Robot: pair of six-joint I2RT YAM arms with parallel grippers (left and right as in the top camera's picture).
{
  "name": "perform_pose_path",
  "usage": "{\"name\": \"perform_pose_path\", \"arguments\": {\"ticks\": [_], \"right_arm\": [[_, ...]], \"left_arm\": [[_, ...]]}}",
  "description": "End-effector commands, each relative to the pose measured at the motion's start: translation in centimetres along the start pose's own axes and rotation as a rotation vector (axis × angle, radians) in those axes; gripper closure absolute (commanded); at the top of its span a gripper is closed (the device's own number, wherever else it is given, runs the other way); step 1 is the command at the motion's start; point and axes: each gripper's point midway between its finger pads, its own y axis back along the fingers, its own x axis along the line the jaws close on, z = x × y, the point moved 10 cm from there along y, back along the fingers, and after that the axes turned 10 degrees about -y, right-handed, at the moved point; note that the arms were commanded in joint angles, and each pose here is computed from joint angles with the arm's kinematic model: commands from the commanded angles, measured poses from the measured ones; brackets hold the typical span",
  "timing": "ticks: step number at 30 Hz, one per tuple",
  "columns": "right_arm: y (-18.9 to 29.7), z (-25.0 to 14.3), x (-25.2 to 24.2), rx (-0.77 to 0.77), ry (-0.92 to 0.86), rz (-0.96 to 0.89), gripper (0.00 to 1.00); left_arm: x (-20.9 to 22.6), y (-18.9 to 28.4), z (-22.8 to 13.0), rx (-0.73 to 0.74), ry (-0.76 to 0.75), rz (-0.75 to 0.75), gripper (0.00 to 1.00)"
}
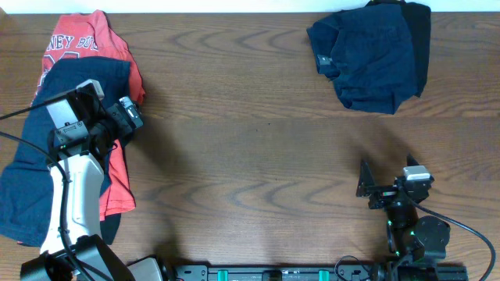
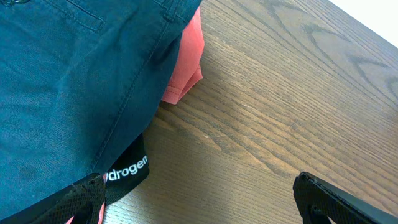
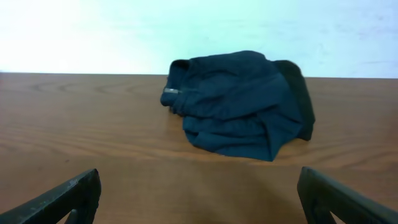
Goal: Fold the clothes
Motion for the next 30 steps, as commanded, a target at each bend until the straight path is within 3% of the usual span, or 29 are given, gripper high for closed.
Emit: {"name": "perform_pose_path", "arguments": {"ticks": [1, 30], "right_arm": [[-0.10, -0.21, -0.31, -0.022, -0.011, -0.039, 0.01], [-0.29, -0.35, -0.39, -0.047, -0.008, -0.036, 0.01]], "left_arm": [[0.11, -0.31, -0.49, 0.017, -0.002, 0.008, 0.02], [0.11, -0.31, -0.49, 0.017, -0.002, 0.008, 0.02]]}}
